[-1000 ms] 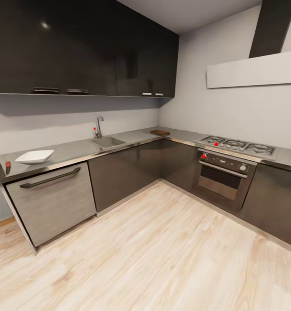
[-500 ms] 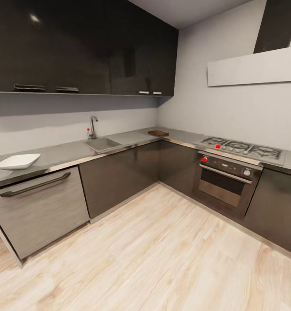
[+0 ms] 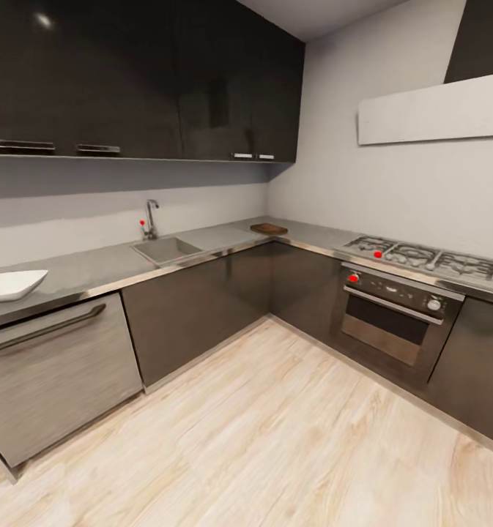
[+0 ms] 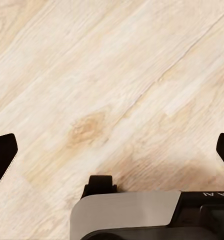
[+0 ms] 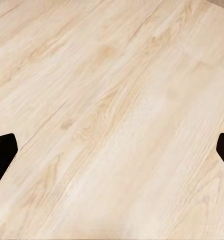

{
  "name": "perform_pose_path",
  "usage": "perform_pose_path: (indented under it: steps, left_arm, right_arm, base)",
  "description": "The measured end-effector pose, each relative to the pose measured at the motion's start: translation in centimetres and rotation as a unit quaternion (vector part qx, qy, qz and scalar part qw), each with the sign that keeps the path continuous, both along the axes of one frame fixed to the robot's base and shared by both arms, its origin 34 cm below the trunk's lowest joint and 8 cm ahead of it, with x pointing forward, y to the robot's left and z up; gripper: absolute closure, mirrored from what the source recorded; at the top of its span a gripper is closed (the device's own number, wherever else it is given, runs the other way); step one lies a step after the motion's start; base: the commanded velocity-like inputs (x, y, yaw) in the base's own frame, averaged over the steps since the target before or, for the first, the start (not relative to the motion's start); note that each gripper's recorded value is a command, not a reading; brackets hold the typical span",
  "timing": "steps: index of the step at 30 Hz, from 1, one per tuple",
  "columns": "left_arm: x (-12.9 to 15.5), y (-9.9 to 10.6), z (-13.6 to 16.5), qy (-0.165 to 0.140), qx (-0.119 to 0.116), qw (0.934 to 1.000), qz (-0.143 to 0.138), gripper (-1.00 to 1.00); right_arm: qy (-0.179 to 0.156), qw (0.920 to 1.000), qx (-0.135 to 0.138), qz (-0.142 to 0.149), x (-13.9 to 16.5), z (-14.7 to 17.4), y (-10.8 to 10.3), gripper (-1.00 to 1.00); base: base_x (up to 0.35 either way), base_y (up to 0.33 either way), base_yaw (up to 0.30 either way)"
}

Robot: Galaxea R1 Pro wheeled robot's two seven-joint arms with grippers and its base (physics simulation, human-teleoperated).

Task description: In the kitchen, take the Vidalia onion out of the sink, dice it on the chopping board with the paring knife, put the diced onion into the bowl on the countertop, then place both the paring knife and the chopping board into the sink.

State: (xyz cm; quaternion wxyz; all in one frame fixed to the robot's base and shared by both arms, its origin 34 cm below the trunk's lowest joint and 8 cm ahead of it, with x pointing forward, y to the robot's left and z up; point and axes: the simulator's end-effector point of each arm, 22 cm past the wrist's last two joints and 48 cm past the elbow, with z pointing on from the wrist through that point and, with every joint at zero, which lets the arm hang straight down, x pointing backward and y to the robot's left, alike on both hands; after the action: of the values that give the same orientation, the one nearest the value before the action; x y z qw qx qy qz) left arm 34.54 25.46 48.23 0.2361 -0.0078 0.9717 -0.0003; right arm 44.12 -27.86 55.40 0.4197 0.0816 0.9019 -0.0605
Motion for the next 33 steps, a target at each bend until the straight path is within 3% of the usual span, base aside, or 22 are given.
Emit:
perform_pose_path:
  steps: [14,33]
  left_arm:
    - [-0.11,-0.15,-0.05,0.001,-0.001,1.0000,-0.001,-1.00]
    - [-0.18,-0.19,-0.09,0.002,-0.001,1.0000,-0.001,-1.00]
  right_arm:
    - [0.000,1.0000,-0.001,0.000,-0.01,0.00,-0.10,-1.00]
    - [0.001,1.0000,-0.001,0.000,-0.05,-0.04,-0.09,-1.00]
  base:
    - [0.326,-0.005,0.000]
    - [0.326,-0.101,0.000]
